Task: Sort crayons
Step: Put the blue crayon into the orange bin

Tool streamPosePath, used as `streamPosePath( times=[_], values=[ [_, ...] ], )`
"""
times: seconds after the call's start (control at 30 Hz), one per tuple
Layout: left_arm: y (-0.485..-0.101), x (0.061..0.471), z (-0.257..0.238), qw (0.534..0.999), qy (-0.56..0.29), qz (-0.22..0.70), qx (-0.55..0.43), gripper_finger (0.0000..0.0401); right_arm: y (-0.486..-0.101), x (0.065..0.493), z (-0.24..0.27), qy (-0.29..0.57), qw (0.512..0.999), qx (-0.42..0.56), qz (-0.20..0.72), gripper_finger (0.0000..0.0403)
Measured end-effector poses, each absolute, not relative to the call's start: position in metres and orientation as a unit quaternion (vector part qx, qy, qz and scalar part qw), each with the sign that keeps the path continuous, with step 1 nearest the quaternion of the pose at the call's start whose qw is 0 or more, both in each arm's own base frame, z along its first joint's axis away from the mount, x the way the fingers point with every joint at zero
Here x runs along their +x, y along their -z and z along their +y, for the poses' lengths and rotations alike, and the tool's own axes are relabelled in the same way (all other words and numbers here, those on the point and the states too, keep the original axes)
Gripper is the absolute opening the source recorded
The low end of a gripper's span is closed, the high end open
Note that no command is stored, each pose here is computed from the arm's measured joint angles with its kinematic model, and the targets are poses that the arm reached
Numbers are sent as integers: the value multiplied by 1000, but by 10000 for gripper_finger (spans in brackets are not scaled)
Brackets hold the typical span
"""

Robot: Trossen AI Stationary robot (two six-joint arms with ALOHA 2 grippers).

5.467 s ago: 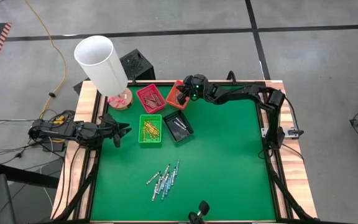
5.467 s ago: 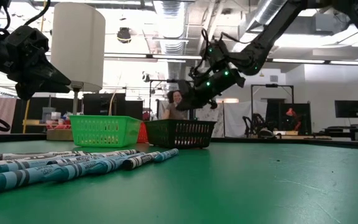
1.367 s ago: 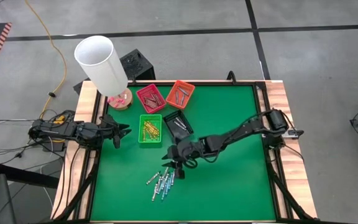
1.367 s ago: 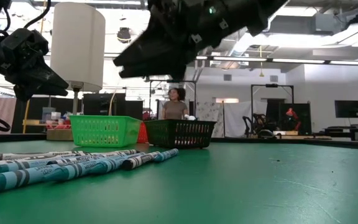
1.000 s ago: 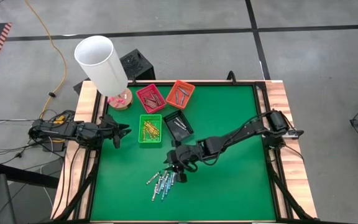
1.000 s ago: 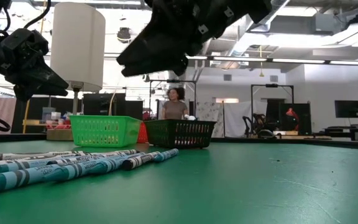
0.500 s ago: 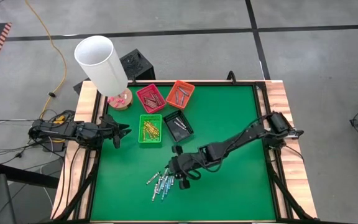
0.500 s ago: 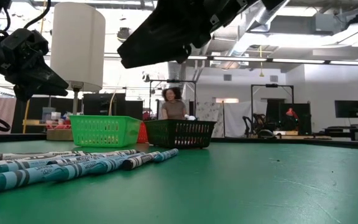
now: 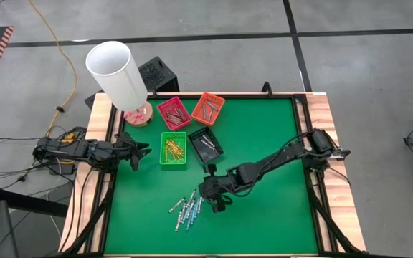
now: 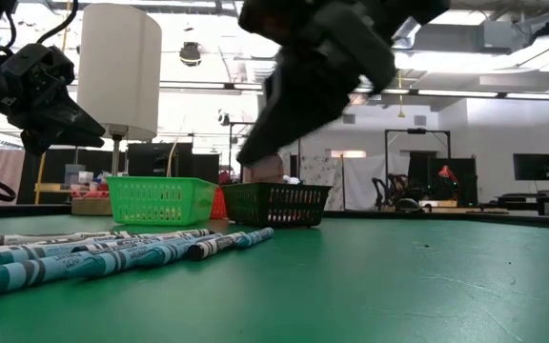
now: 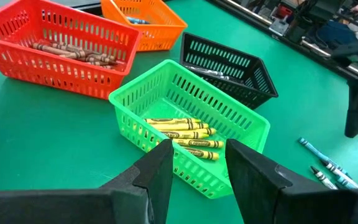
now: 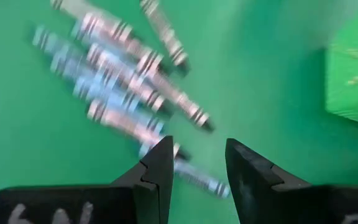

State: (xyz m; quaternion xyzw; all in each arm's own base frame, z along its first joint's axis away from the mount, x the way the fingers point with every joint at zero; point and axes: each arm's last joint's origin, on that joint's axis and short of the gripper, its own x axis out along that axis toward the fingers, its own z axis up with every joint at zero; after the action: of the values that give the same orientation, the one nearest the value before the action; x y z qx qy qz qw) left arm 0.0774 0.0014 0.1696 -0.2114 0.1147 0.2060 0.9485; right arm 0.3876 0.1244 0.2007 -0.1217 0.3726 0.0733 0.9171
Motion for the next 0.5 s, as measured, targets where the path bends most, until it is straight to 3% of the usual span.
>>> streamPosePath(
  times=[0.5],
  values=[
    [-169,77,1,949,-206,115,-211,137,-198,386,119,-171,854,-332,363,140]
  ],
)
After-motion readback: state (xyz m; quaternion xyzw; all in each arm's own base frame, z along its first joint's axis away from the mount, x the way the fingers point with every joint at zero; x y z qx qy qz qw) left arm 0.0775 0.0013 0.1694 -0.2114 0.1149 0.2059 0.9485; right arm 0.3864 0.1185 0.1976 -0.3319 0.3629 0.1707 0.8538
